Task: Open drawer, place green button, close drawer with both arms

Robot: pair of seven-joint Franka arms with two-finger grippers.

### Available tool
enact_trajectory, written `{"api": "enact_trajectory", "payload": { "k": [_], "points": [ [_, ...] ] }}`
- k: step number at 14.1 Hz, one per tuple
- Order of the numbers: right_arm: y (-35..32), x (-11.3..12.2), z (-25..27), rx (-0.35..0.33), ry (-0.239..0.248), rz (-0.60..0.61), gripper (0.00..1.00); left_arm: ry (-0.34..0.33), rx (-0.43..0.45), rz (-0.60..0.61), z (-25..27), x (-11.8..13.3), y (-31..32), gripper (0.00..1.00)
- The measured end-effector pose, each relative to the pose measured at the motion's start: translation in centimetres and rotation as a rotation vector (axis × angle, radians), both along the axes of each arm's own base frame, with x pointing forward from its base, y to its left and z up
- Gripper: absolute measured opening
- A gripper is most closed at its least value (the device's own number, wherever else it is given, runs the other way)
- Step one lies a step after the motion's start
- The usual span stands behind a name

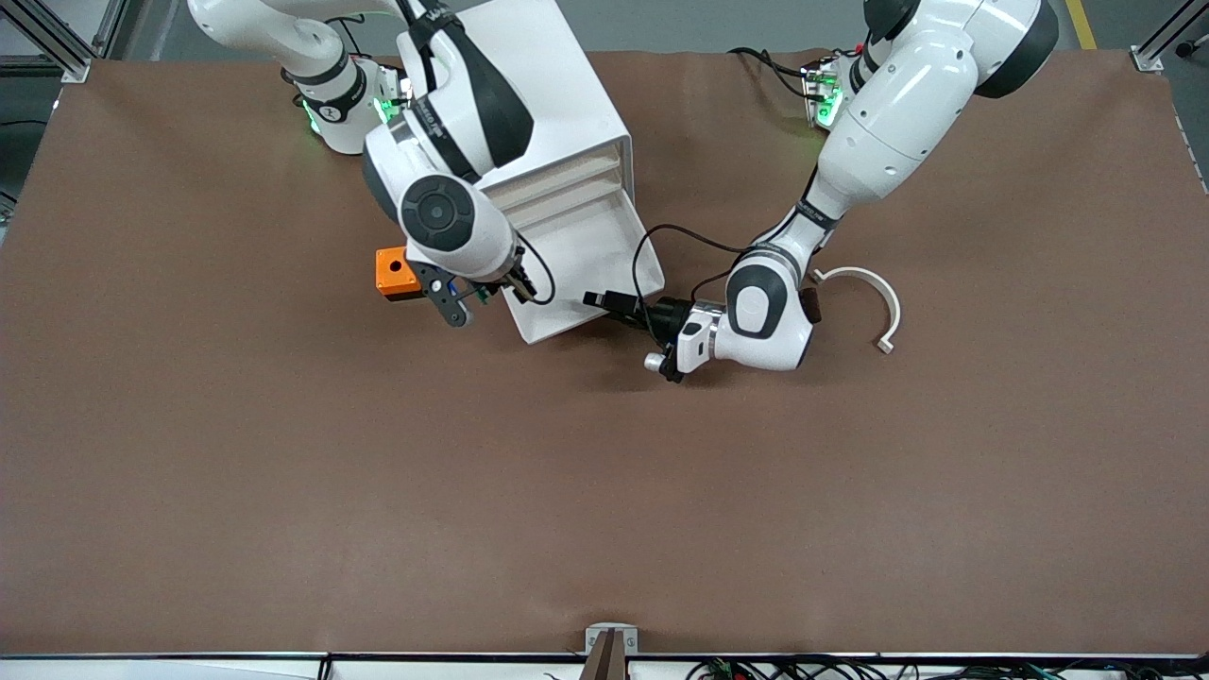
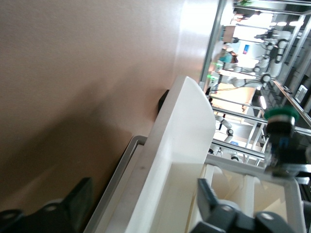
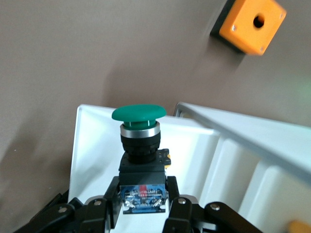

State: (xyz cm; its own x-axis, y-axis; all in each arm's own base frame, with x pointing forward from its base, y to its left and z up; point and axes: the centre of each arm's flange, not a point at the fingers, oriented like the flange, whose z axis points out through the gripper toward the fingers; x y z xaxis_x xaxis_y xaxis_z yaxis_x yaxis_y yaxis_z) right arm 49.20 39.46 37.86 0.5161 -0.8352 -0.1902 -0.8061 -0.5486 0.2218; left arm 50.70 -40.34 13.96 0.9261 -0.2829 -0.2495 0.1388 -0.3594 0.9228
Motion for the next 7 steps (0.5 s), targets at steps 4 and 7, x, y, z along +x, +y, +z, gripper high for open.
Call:
{"api": "enact_trajectory", "payload": {
  "k": [4,7],
  "points": [
    [4.0,-3.3,-2.7,0.001,-0.067,-0.064,0.41,0.037,0.195,-0.044,4.0,3.6,0.7,1.00],
    [5.7,-4.9,-3.3,0.001,-0.087,-0.092,0.41,-0.018,0.383,-0.061,7.2,7.1,3.4,1.00]
  ]
}}
